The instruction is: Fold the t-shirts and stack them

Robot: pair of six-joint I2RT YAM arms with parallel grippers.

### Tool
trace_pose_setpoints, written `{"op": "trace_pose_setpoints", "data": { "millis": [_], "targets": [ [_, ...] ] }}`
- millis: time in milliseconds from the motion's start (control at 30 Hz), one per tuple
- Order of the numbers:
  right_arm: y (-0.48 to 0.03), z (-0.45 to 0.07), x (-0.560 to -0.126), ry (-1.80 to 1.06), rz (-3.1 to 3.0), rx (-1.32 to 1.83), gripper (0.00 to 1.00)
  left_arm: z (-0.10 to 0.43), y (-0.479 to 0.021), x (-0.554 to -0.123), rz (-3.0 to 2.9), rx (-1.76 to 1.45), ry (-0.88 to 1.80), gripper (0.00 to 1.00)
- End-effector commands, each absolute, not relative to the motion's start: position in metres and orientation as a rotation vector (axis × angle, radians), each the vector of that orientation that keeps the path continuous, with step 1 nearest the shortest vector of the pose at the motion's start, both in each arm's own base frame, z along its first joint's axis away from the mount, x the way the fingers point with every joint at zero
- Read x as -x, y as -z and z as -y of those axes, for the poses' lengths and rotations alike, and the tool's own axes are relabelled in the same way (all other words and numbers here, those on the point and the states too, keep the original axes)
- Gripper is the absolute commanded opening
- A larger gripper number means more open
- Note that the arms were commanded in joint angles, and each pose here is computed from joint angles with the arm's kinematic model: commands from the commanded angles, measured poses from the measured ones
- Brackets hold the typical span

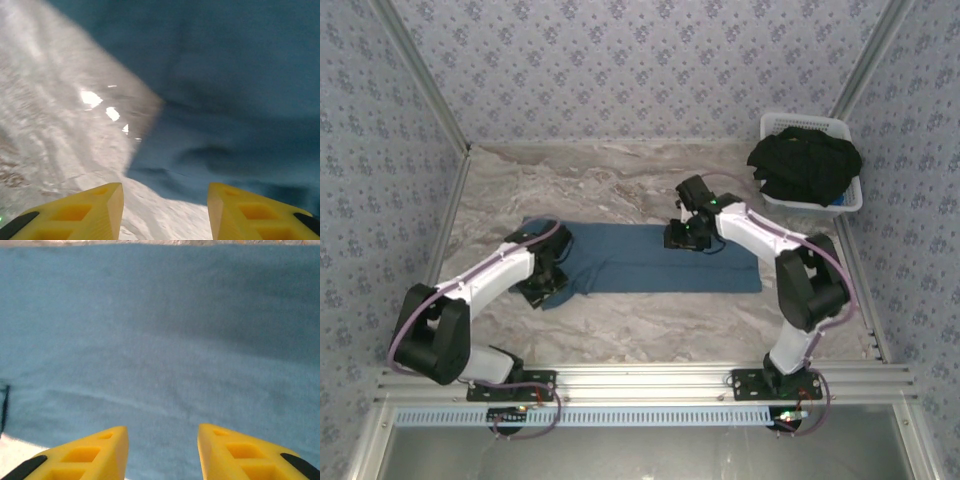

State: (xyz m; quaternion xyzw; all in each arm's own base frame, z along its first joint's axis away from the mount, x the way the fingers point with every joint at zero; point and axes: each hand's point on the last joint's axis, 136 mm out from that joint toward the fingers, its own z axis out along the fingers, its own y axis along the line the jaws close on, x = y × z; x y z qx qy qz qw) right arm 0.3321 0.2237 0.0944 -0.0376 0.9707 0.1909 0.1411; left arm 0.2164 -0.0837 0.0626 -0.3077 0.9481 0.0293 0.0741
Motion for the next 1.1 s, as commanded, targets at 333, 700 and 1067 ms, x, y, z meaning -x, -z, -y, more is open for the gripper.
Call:
{"op": "trace_pose_setpoints", "data": {
  "millis": [333,700,1067],
  "targets": [
    [-0.143,-0.237,-0.283,-0.945,-2.536,0.235,0.45,0.171,-0.045,-0.262,-3.008,0.197,0.232,0.42],
    [-0.145,-0.232,-0.282,-0.926,-2.550,0.202,0.46,0.182,-0.034,-0.259,-3.033,0.142,0.284,0.31],
    [-0.141,-0.234,-0.287,-0.917,-2.559,0.191,0.44,0.176,-0.028,-0.246,-3.099,0.125,0.163,0.20]
  ]
}}
